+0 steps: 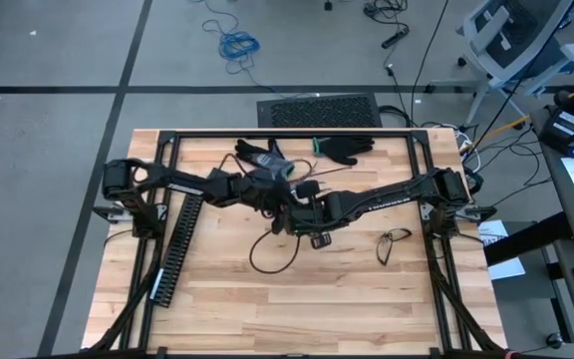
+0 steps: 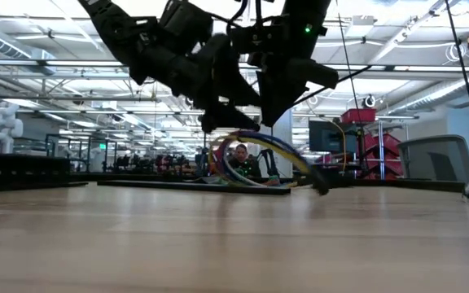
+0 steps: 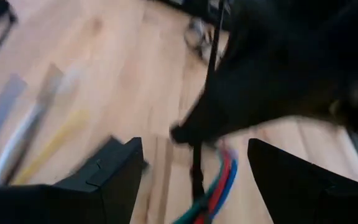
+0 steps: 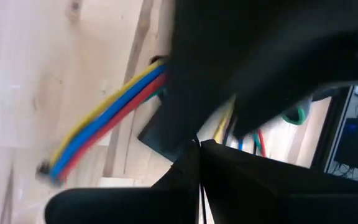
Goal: Ziptie cables
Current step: Wrap the cables using a black zip tie
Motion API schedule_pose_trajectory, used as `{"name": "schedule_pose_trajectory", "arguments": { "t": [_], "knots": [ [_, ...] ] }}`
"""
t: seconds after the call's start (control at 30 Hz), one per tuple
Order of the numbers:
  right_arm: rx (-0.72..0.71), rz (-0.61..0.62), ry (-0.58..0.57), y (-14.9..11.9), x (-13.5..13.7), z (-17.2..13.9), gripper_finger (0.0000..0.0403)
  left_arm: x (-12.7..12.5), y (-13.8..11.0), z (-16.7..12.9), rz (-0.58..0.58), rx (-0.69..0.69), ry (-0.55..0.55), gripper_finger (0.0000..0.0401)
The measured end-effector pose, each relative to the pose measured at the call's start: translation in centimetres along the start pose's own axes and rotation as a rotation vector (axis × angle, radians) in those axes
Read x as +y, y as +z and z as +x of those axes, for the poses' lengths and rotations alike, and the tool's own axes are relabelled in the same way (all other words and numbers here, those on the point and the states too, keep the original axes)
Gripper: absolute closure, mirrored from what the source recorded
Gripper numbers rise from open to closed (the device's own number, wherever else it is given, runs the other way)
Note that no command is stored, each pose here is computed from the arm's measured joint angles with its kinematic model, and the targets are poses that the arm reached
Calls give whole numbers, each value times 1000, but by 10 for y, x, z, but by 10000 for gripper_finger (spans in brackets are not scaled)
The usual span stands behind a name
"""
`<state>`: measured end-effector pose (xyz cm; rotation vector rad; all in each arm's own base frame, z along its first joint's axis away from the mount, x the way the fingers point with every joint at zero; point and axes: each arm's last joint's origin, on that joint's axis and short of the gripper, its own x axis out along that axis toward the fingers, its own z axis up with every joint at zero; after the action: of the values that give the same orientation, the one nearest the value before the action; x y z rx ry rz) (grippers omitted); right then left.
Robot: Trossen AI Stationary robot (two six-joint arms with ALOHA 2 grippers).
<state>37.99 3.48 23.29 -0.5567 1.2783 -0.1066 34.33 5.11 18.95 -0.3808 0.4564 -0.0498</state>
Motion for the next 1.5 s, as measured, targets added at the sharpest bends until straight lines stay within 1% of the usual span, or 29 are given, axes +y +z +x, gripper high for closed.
{"name": "schedule_pose_trajectory", "arguments": {
  "t": [0.07, 0.17, 0.5, 0.73, 0.87, 1.03, 1.2, 1.27, 1.33, 1.43, 1.5],
  "knots": [
    [2, -3, -6, 0, 0, 0, 403, 0, 3, -5, 0, -4, 5, 118],
    [-1, 2, -1, 0, -2, 0, 403, -1, 1, -5, 18, 20, 13, 118],
    [-17, 2, -1, 1, -2, 1, 403, 2, -2, -3, 52, 24, 88, 118],
    [-34, 14, -5, 3, -5, 1, 403, 6, -14, 4, 60, 93, 105, 118],
    [-35, 16, -10, 3, -5, 2, 403, 7, -11, 5, 67, 56, 135, 118],
    [-47, 22, -12, 3, -6, 0, 403, 7, -10, 5, 66, 50, 144, 118],
    [-50, 24, -18, 4, -7, 0, 403, 7, -8, 5, 79, 17, 179, 121],
    [-50, 23, -19, 4, -7, 0, 403, 7, -8, 5, 79, 14, 179, 133],
    [-50, 17, -19, 4, -7, 0, 403, 7, -8, 5, 83, 14, 177, 156],
    [-52, 11, -18, 4, -7, 0, 403, 4, -8, 6, 103, 14, 169, 213],
    [-52, 11, -19, 4, -7, 0, 403, 3, -8, 6, 104, 12, 166, 262]
  ]
}}
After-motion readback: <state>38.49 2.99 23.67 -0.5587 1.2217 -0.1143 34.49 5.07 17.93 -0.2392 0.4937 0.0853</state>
